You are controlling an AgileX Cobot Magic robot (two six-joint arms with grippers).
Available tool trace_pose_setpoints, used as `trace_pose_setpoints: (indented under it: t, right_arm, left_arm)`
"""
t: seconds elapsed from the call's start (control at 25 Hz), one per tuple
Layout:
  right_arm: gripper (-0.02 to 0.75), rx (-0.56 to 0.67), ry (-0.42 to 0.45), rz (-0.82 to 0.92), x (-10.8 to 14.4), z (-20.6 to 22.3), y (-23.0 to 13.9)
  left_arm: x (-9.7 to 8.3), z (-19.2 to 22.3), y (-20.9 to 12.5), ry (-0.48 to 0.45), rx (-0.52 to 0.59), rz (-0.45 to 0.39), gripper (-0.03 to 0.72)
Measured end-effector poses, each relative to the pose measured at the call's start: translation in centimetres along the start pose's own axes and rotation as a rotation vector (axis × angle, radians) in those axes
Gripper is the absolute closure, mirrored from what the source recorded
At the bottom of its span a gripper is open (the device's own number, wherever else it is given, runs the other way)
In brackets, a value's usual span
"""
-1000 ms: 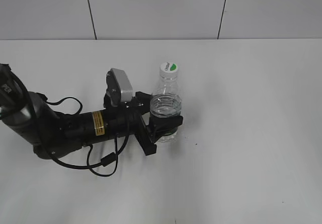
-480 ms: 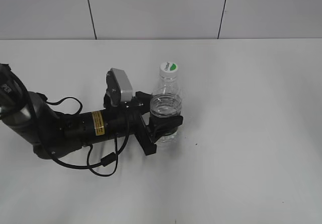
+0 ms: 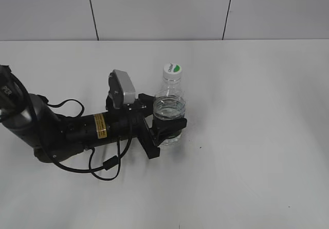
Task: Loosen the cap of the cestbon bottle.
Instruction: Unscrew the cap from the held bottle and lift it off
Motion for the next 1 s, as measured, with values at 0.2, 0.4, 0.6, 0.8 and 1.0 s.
trace_pose_setpoints:
  t: [0.2, 0.4, 0.6, 0.8, 1.0]
  right_arm:
    - [0.149, -0.046, -0.026, 0.021, -0.2, 1.5, -0.2]
    - [0.149, -0.036, -0.004, 0.048, 0.6, 2.2, -0.5]
    - [0.149, -0.004, 0.142, -0.094, 5.4, 3.0, -1.2]
    - [0.149, 0.060, 0.302, -0.120, 10.7, 2.2, 0.2]
    - [0.149, 0.196, 0.426, -0.059, 13.7, 1.4, 3.1]
  left_arm:
    - [0.0, 0.0, 0.0, 0.000, 0.001, -0.001, 0.279]
    - [0.0, 0.0, 0.0, 0.001, 0.000, -0.001, 0.279]
    - [0.0, 0.0, 0.0, 0.001, 0.000, -0.001, 0.279]
    - [0.0, 0.0, 0.0, 0.002, 0.000, -0.001, 0.279]
    - [0.0, 0.0, 0.0, 0.002, 0.000, -0.001, 0.279]
Point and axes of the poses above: a point on each arm's last joint axis where the gripper is mounted, z pointing out along that axis toward the gripper, x along the wrist's bending axis when the last joint is at zero, y = z × x, the point moved 2 cm from there along z, pointing out along that axis toward the gripper, and after that the axes turned 1 degree about z, right-handed, at the moved point
